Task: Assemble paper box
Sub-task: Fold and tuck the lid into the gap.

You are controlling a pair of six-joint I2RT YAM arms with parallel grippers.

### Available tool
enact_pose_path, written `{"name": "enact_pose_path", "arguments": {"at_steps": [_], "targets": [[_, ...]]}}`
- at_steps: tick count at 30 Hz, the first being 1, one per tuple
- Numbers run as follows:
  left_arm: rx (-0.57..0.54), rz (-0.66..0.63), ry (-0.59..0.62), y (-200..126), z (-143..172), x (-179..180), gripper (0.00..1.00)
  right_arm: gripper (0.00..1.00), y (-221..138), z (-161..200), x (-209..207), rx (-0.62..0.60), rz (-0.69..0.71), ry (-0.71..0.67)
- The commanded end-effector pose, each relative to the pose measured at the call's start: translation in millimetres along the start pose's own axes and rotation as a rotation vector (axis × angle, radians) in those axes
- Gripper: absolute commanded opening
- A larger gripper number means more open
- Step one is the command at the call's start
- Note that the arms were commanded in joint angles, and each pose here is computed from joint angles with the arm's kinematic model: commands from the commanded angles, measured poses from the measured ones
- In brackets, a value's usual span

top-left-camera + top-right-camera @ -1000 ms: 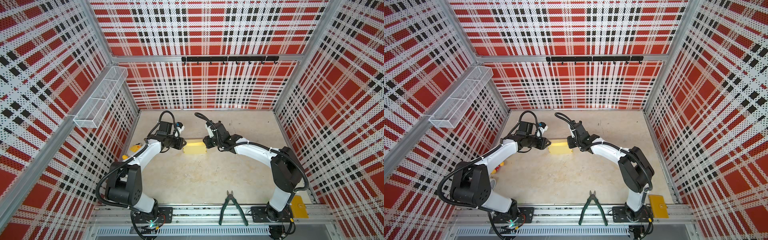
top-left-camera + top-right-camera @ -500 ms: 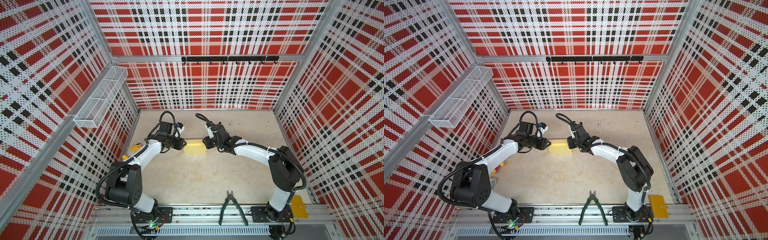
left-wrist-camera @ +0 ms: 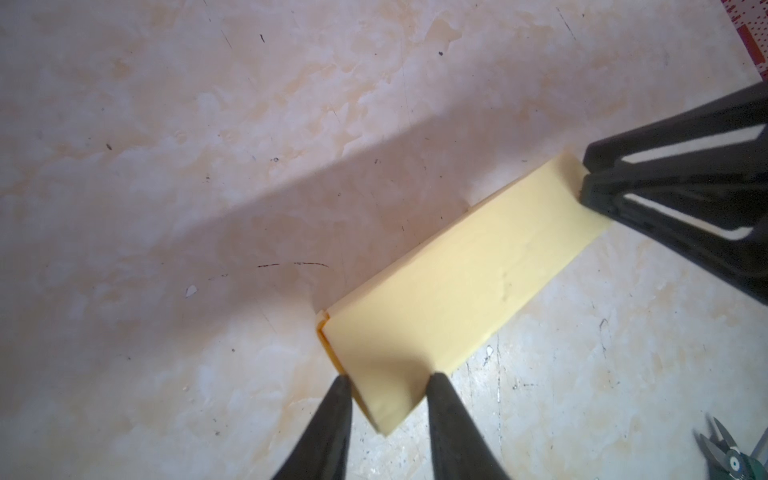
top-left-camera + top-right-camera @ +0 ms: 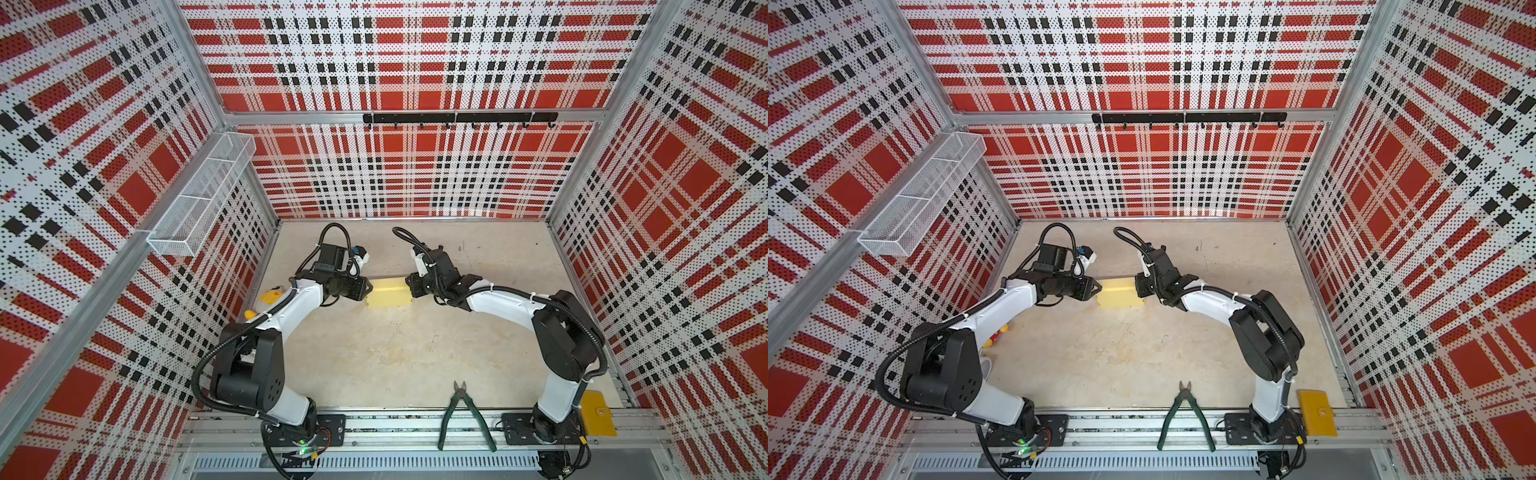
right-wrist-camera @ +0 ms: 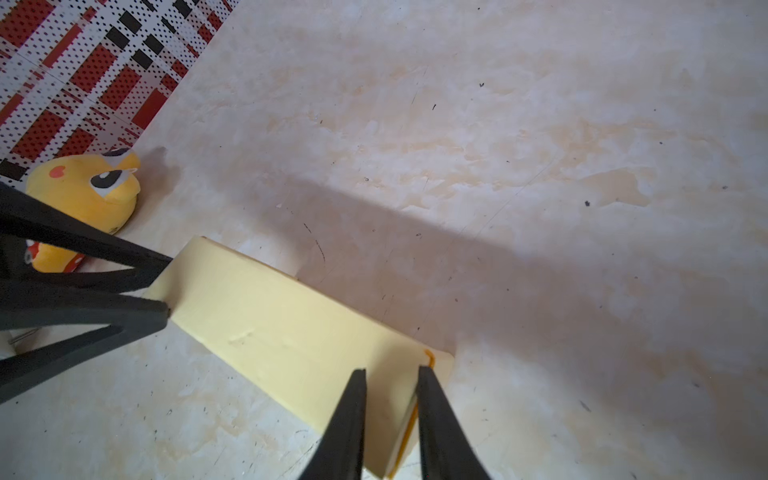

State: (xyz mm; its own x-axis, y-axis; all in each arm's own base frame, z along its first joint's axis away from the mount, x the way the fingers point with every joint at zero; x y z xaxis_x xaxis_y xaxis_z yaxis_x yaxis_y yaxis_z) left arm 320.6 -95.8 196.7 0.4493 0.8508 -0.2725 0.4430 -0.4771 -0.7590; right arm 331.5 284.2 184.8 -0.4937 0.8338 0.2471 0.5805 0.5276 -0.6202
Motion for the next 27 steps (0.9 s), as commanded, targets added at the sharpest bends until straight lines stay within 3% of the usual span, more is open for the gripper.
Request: {"name": "enact_pose_path", "arguments": {"at_steps": [1,16,27], "targets": [[0.061,-0.024,-0.023,4,14,4,0.34,0.22,19,47,-18,0.188,0.064,0.013],[-0.064,0.04,-0.086,-22,-6,6,0.36,0.22,21,56,-20,0.203,0.067,0.026],[-0.048,0.02,-0.115,-17,-6,18,0.33,0.22,18,55,-20,0.196,0.067,0.024]]}}
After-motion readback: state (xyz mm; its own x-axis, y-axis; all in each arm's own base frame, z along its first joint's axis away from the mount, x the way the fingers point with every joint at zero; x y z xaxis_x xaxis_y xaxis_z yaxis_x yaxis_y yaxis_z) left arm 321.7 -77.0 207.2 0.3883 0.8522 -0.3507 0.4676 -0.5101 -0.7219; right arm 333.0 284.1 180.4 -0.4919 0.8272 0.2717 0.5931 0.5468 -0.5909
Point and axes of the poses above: each gripper's point midway between its finger pads, its own y axis out along the fingers, its own x axis along the line the jaws close on, z = x × y, the point moved 10 cm from there along -y, back along the fingers, and after that the axes turned 2 degrees about -y, right-handed, at the moved point
